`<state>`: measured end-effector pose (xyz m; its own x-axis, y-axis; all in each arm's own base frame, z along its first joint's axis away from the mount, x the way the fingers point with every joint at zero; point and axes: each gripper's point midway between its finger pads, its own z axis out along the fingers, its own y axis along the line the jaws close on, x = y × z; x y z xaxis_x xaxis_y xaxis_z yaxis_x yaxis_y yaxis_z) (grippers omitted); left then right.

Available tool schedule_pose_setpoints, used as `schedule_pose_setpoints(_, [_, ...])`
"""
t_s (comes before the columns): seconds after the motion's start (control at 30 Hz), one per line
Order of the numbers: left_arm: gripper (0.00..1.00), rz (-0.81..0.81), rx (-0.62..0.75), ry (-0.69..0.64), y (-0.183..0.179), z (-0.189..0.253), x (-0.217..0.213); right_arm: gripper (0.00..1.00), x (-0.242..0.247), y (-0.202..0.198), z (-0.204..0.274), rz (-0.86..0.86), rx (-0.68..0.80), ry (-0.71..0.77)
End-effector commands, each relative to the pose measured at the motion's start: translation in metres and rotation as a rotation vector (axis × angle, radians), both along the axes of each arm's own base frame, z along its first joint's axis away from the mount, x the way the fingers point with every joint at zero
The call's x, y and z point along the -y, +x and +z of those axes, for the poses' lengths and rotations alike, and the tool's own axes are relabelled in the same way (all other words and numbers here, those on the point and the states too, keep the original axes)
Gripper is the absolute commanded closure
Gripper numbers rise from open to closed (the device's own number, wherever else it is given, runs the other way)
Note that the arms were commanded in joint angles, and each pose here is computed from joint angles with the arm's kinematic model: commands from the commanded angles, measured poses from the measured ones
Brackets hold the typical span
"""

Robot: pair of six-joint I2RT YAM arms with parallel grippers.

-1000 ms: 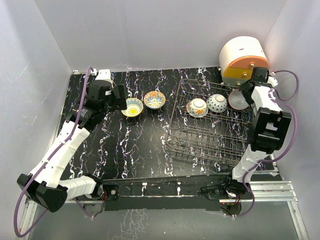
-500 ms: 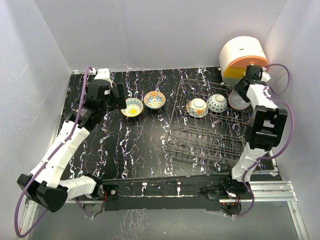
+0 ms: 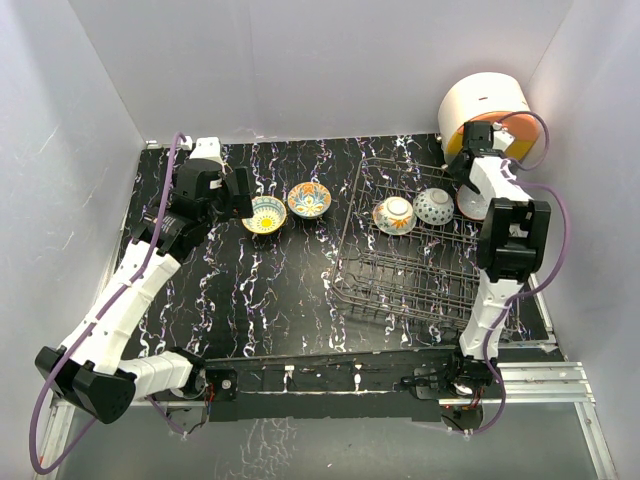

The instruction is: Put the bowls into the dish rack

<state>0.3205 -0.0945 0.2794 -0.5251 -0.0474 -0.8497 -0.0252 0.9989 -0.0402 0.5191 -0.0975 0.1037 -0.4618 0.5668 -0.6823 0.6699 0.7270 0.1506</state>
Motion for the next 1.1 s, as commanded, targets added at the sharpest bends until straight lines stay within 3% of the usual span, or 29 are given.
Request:
schedule_pose_setpoints(0.0, [0.03,0.010,0.025,0.012,0.001,0.011,-0.005,0.41,0.006,0.019,0.027,-0.016,0.029,-0.117])
schedule_pose_setpoints(0.17, [0.03,0.010,0.023,0.021,0.002,0.010,-0.006,0.47,0.001,0.016,0.020,-0.027,-0.017,-0.152])
schedule_pose_setpoints(0.57, [0.03,0.005,0.013,0.019,0.007,0.005,-0.002,0.46,-0.005,-0.002,0.021,-0.027,-0.023,-0.209])
schedule_pose_setpoints(1.07, [0.03,0.015,0.010,0.038,0.009,0.006,-0.004,0.49,0.009,0.010,0.006,-0.077,-0.076,-0.245])
